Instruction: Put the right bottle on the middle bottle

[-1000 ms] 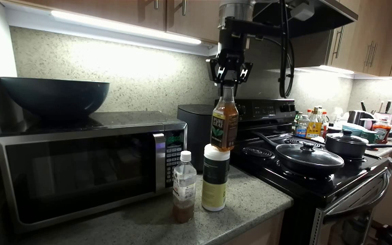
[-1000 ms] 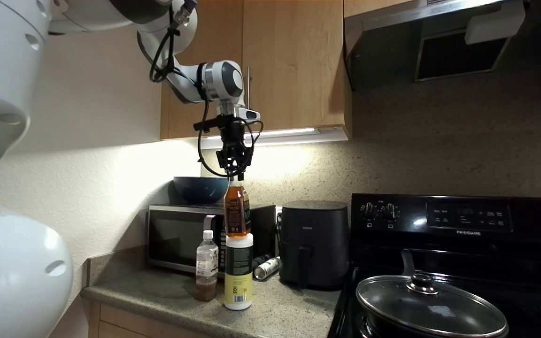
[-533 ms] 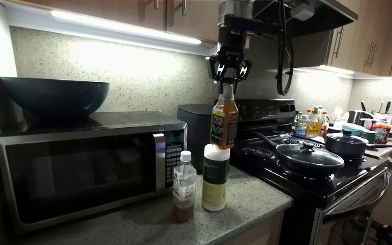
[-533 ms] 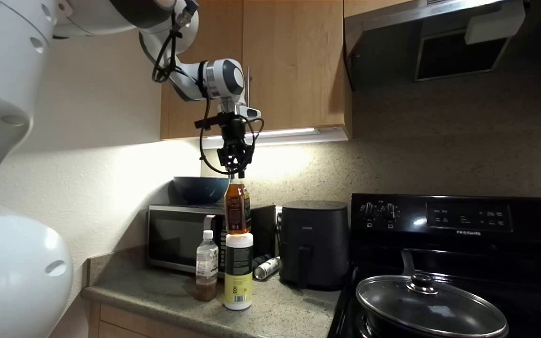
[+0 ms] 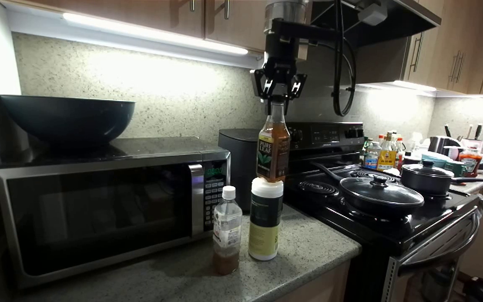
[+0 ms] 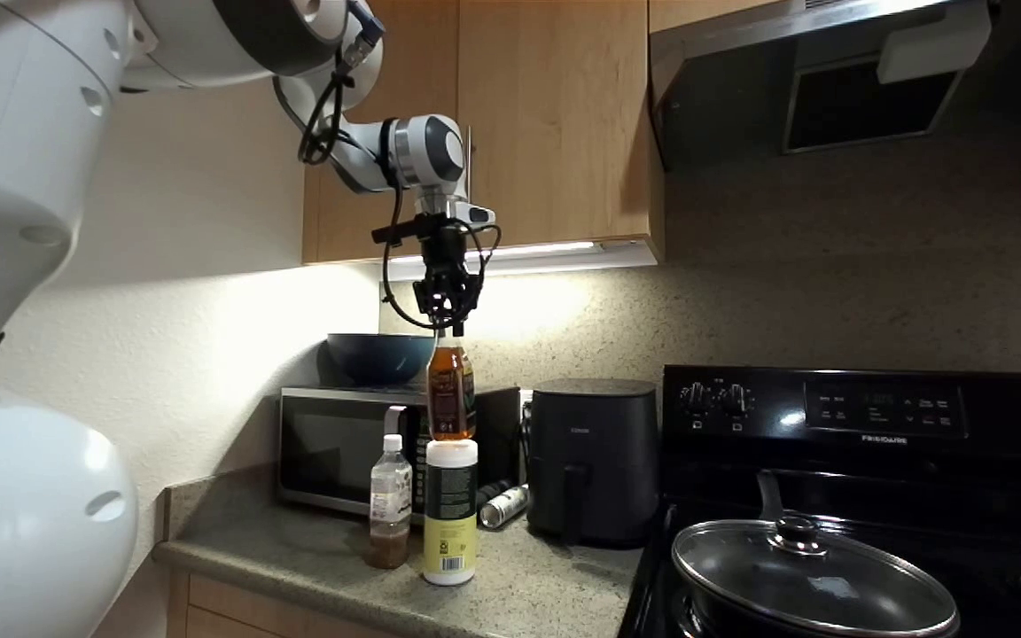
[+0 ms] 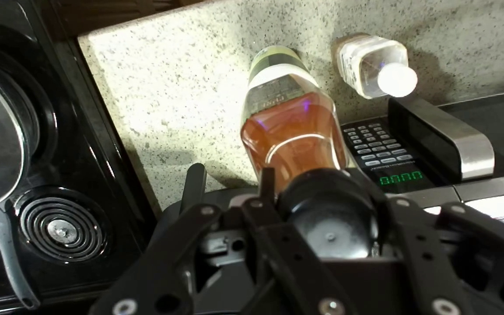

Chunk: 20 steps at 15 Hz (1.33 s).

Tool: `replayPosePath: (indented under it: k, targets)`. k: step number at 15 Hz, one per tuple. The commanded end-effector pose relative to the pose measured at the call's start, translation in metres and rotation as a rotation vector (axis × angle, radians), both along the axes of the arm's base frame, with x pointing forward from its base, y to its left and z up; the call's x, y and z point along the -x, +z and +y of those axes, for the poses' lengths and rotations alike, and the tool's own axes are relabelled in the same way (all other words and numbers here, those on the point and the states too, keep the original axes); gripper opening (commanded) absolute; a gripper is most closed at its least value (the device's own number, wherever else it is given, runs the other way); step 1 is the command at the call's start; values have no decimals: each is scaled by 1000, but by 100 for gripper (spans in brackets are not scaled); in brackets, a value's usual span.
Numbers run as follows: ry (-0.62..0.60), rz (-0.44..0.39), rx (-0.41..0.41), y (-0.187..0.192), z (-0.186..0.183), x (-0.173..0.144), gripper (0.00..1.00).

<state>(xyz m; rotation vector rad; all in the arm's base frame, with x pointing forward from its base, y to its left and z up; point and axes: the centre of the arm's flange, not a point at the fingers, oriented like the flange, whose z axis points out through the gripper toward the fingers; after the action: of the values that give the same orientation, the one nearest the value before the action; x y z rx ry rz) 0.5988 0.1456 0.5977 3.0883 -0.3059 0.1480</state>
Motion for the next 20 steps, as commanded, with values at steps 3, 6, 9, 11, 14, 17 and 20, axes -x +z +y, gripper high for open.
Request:
replayPosePath:
  k: [3,6,9,11,14,17,20]
  targets:
    - [1,23,-23,4,-2,-9,18]
    - [-2,23,-18,4,-1,-11,69]
    - [-4,11,-24,11,-2,-12,88]
    - [-4,2,-26,15,-2,-11,99]
    - [-5,-18,-18,24,0,-8,100]
    - [2,-58,8,39,8,0,100]
    - [18,-131,46,61,20,17,100]
